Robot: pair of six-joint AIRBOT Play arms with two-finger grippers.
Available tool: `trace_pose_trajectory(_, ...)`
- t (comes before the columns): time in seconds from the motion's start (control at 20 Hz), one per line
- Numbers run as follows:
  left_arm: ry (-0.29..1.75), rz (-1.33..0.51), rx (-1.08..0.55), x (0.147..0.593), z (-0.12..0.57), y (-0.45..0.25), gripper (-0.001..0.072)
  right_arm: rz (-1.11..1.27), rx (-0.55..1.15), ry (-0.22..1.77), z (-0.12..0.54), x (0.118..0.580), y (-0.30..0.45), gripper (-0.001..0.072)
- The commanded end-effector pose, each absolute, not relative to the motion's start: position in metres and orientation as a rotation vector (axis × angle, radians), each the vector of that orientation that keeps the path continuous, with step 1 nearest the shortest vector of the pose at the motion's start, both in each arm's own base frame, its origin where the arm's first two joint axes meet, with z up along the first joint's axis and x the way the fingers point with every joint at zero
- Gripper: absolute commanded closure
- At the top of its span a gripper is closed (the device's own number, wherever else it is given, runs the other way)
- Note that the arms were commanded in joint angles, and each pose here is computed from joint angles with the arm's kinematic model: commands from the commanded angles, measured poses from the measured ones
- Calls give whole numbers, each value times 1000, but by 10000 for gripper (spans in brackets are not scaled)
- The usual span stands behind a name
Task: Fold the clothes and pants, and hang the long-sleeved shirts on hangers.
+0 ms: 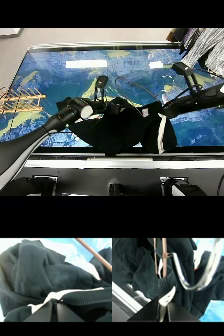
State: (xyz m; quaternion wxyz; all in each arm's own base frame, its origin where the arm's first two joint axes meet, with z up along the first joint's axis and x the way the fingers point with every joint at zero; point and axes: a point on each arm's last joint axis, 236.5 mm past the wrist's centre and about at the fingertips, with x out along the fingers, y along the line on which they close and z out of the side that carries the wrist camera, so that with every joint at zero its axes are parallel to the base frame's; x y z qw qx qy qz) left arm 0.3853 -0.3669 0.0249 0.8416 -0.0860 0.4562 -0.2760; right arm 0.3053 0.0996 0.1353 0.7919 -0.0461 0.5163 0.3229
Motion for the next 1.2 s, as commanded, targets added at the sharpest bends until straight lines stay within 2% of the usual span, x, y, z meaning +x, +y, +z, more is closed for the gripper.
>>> trace_pose_trajectory(0.0,1052,-629,-300,384,28,-366,681,678,-80,1091,138,311,101,656)
trace_pose_trajectory(0.15,1102,-625,-340,381,13,-371,674,673,-47,1042,144,321,106,656)
trace_pose_trajectory(0.2,1115,-624,-354,380,9,-373,636,661,-27,1031,146,326,107,656)
trace_pose_trajectory(0.3,1117,-622,-360,381,9,-372,324,634,10,1027,145,333,107,656)
trace_pose_trajectory(0.4,1100,-622,-358,383,18,-368,272,632,21,1041,141,335,107,656)
trace_pose_trajectory(0.45,1094,-628,-340,381,24,-365,213,632,22,1045,139,336,107,656)
trace_pose_trajectory(0.65,1099,-670,-272,351,52,-366,211,629,24,1043,139,337,107,656)
trace_pose_trajectory(0.85,1103,-605,-174,326,47,-384,211,626,30,1046,139,337,107,656)
trace_pose_trajectory(1.15,1116,-404,-56,337,20,-399,211,629,29,1051,139,335,107,656)
